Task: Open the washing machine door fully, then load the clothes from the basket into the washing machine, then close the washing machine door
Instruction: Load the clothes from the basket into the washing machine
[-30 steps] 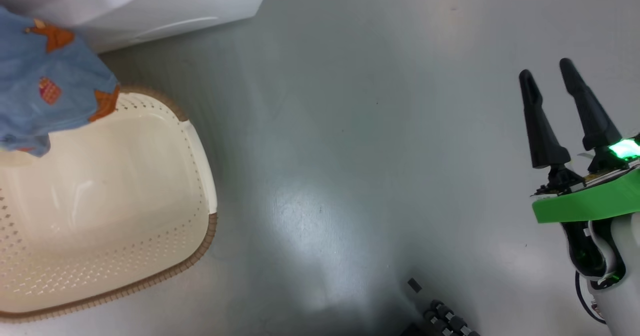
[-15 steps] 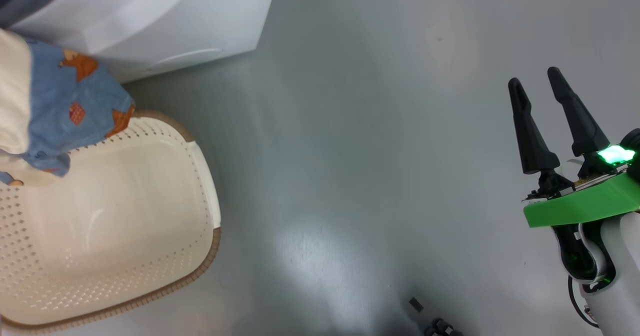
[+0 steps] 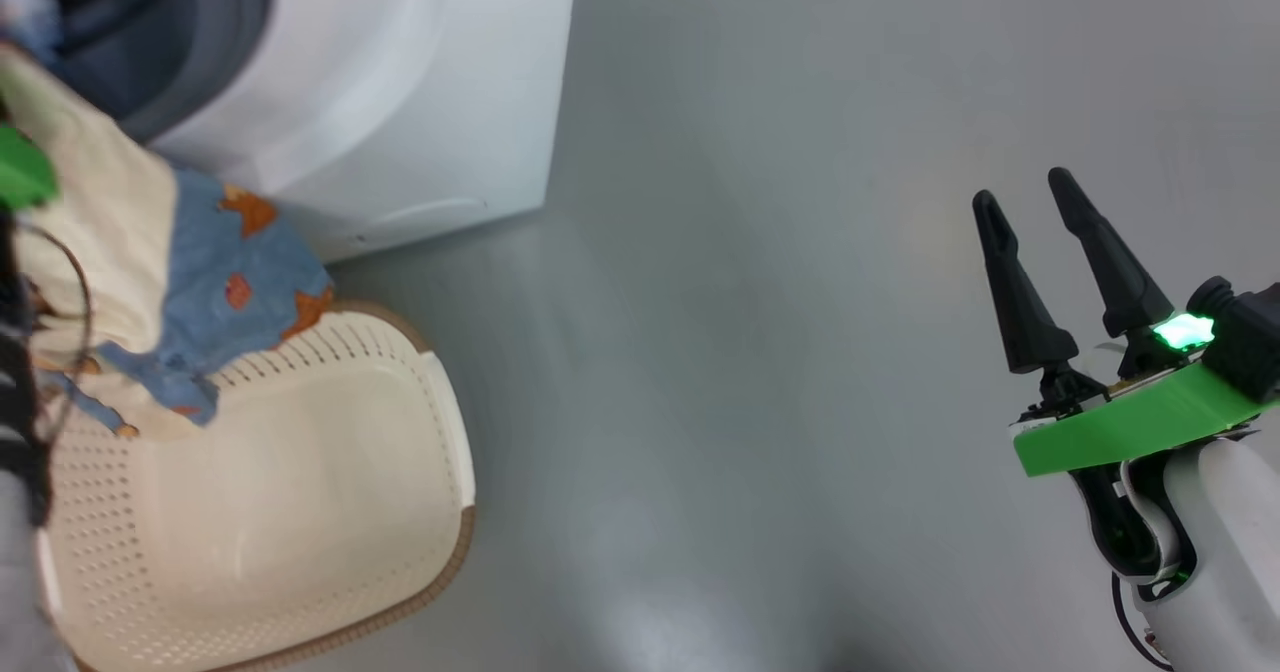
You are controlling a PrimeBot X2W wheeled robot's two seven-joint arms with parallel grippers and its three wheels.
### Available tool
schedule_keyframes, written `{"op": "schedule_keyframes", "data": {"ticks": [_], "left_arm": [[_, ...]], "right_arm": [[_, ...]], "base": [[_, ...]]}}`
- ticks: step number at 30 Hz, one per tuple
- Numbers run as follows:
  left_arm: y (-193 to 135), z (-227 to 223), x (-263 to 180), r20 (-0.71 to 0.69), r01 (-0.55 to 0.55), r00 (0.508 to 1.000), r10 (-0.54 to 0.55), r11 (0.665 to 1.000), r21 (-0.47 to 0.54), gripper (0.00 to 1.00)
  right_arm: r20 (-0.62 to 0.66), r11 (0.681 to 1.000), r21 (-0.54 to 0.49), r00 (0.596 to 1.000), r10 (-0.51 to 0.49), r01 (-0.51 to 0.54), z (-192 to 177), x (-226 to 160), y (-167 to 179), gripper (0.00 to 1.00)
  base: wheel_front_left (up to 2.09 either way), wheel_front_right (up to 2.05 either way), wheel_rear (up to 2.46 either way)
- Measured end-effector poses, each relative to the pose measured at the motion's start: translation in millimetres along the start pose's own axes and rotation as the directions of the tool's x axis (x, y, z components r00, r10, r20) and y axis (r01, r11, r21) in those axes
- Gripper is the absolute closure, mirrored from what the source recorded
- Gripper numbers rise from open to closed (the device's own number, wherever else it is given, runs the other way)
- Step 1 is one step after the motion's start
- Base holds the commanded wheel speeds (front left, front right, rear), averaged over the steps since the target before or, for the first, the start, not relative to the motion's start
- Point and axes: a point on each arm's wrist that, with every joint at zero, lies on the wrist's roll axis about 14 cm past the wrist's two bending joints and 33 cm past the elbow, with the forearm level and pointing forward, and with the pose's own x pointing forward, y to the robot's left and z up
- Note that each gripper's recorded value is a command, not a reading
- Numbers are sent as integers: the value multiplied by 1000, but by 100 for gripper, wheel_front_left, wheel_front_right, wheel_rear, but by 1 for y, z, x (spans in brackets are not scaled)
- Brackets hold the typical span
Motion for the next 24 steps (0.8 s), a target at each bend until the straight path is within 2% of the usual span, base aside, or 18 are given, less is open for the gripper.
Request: {"op": "schedule_keyframes", "data": {"ticks": [12,24], "left_arm": [[-20,27,-82,117,77,990,-78,997,16,0],[-15,39,-184,231,78,969,-81,997,21,0]], "right_arm": [[89,998,12,995,53,-54,36,-17,24,0],[148,993,25,983,107,-112,57,-32,48,0]], "base": [[0,0,0],[0,0,0]]}}
